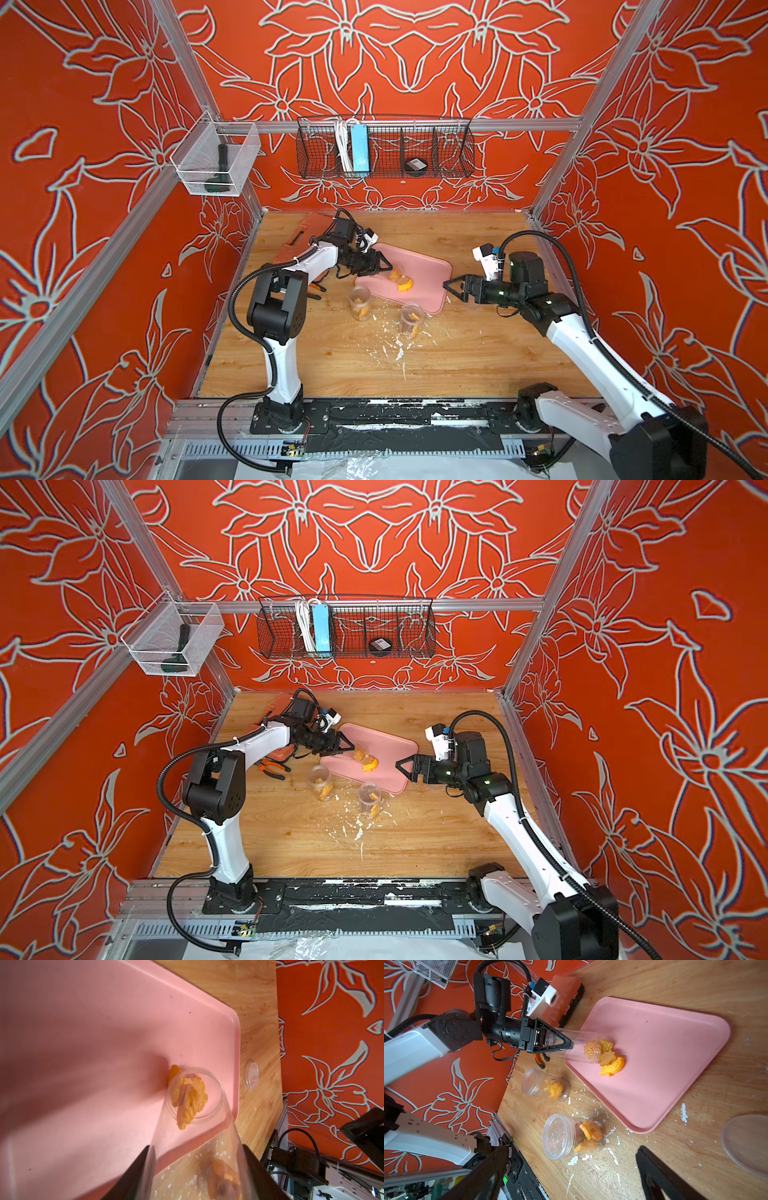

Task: Pour the cookies out of the jar
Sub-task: Pour the cookies in the jar onto the tray.

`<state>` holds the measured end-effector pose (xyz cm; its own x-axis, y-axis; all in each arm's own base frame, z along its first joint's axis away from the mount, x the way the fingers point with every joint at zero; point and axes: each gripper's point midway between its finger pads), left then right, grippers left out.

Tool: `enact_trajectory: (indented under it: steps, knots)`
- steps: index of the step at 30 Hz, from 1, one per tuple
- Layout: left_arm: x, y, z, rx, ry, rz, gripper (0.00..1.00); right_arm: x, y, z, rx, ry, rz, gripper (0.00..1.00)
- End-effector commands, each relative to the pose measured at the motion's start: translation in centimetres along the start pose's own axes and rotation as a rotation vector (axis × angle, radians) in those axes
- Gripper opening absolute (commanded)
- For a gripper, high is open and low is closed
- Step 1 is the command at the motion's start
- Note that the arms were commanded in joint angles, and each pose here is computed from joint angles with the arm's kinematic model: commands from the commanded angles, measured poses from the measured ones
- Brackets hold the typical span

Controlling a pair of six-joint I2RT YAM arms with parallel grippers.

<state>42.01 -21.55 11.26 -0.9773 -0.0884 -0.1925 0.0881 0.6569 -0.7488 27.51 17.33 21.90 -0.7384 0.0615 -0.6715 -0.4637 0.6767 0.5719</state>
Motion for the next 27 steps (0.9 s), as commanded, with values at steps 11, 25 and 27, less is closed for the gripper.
enact_trajectory:
  steps: [11, 25, 27]
  knots:
    - [-0.9, -0.5, -1.9, 0.000, -0.039, 0.017, 0.33, 0.4, -0.1, 0.0, 0.004, 0.010, -0.008, 0.99]
    - [-0.7, -7.0, -7.4, 0.168, -0.145, 0.097, 0.33, 0.0, 0.3, -0.4, 0.002, -0.003, 0.015, 0.99]
    - [-0.2, -7.8, -8.4, 0.232, -0.157, 0.093, 0.33, -0.4, 0.5, -0.8, 0.007, -0.025, 0.034, 0.99]
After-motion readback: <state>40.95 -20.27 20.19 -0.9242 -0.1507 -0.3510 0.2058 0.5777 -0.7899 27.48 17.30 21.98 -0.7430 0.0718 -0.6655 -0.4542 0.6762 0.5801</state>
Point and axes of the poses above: each gripper's point midway between its finger pads, its own z axis out along the fingers, its own y axis along the line the jaws close on, x = y × z, and after that the axes turned 9 degrees about -z, right-handed
